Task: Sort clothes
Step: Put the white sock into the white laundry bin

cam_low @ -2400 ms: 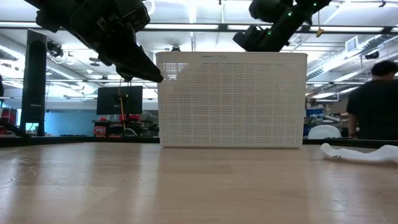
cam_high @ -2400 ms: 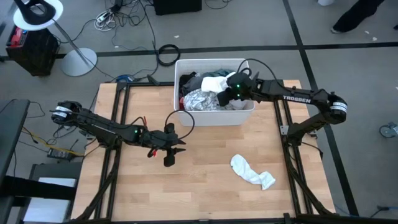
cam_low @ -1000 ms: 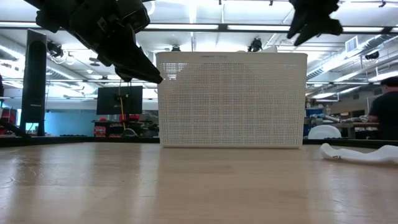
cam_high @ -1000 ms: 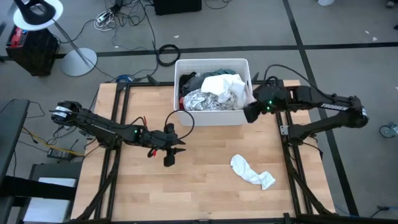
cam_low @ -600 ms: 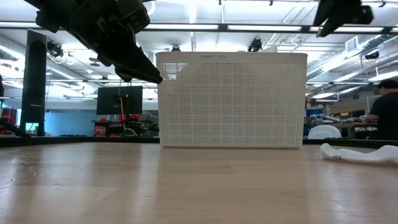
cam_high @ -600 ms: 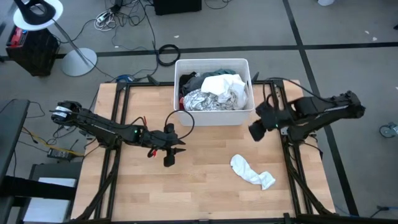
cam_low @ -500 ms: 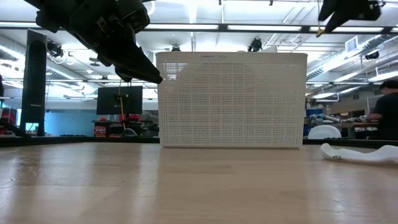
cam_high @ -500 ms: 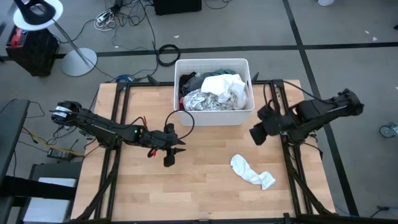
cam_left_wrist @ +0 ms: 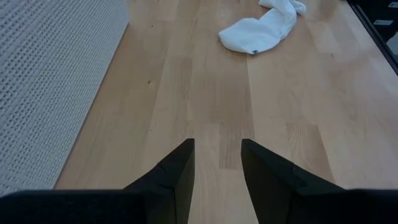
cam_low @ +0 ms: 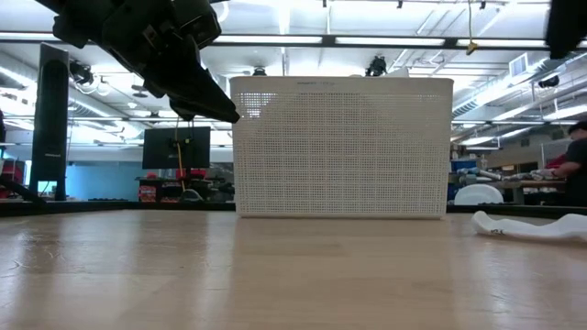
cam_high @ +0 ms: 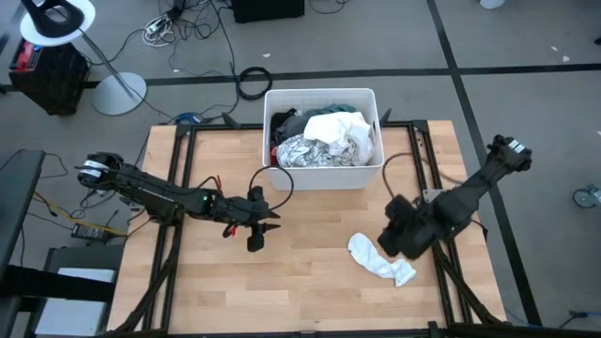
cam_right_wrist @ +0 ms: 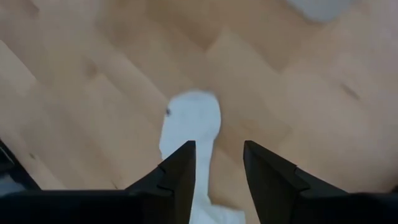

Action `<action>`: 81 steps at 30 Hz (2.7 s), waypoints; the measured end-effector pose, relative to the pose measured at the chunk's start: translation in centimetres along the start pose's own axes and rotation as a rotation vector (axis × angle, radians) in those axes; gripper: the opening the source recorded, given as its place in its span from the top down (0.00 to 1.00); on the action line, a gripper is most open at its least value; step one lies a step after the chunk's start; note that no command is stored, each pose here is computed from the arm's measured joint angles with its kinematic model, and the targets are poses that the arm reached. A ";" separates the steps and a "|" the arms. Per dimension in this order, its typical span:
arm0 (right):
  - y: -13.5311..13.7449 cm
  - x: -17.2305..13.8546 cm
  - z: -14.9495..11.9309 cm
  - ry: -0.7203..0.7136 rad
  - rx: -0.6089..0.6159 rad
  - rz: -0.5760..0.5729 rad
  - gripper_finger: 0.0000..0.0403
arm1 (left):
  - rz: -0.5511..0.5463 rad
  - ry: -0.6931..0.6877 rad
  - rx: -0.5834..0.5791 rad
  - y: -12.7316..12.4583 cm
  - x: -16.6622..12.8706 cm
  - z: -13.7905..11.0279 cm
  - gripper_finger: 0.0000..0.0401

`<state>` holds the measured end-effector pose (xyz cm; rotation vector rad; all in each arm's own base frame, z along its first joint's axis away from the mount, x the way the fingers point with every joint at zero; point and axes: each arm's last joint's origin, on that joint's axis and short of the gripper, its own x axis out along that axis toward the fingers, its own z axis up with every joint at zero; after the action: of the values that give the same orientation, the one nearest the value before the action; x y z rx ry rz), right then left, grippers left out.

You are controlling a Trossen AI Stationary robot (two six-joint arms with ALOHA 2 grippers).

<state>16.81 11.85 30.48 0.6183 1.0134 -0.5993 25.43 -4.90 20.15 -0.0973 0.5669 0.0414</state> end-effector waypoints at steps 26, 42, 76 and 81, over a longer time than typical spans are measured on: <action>3.4 7.1 -8.7 0.226 -0.028 -0.110 0.67 | -0.012 0.002 -0.025 0.0 0.0 0.0 0.66; 2.4 13.4 -11.9 0.326 -0.150 -0.176 0.87 | -0.024 0.004 -0.026 -0.1 0.0 0.0 0.66; 5.8 -5.4 2.9 -0.215 -0.231 -0.095 1.00 | -0.027 -0.007 -0.027 -0.1 0.0 0.1 0.66; 5.6 -7.7 6.8 -0.378 -0.258 -0.095 1.00 | -0.029 -0.012 -0.027 -0.1 0.0 0.1 0.66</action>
<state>21.62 12.08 41.19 0.2171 0.7493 -0.6281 25.51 -4.99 20.28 -0.1310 0.5529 0.0216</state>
